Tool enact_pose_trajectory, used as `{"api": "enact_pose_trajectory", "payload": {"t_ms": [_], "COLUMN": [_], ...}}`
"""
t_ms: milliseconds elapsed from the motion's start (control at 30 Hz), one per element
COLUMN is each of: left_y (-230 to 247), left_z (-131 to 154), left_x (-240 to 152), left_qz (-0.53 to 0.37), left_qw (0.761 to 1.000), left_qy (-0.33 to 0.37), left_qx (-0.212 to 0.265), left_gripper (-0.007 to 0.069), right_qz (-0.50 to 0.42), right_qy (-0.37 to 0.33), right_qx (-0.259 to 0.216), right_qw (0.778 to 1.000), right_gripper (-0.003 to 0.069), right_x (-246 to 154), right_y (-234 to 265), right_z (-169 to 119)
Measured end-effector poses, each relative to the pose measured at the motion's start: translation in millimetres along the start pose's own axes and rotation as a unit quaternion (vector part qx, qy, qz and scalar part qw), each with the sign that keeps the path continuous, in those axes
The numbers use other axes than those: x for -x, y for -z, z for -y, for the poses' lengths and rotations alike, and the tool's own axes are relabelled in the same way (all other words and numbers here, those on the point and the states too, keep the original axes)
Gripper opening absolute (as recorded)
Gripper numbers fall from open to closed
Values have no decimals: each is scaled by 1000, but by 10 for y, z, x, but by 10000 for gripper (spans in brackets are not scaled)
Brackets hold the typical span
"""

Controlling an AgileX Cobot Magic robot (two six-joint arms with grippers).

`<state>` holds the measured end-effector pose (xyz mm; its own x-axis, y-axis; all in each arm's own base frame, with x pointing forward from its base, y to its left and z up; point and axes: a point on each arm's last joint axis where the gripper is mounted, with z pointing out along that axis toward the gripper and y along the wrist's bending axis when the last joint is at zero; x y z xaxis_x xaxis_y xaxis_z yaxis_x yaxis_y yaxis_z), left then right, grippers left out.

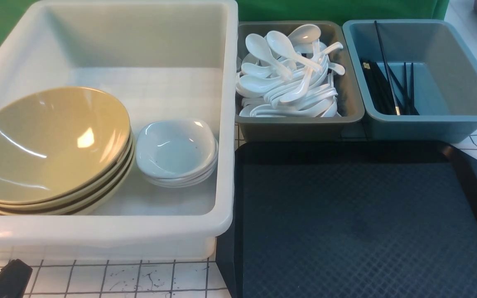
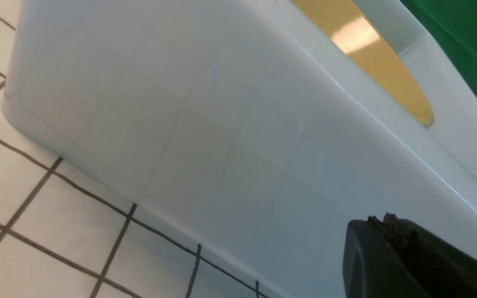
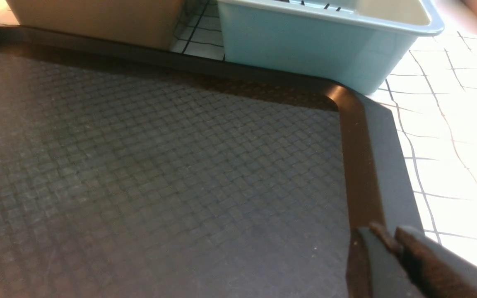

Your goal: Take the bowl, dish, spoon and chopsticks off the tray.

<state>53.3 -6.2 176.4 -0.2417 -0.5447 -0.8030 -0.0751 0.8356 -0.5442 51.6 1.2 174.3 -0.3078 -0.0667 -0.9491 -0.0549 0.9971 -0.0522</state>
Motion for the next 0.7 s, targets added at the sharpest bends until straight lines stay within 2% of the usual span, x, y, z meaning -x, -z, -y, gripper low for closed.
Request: {"api": "enact_pose_trajectory", "payload": {"t_ms": [700], "left_y": [0], "left_z": [0], "left_x": [0], "left_qz": [0], "left_qw": [1000], "left_qy": [0], "left_qx": [0], "left_gripper": [-1], "right_qz": [0], "right_qy": [0], "right_qx": [0], "right_qw": [1000], "right_gripper": [110], "right_x": [0], "right_y": [0], "right_z": [0]}}
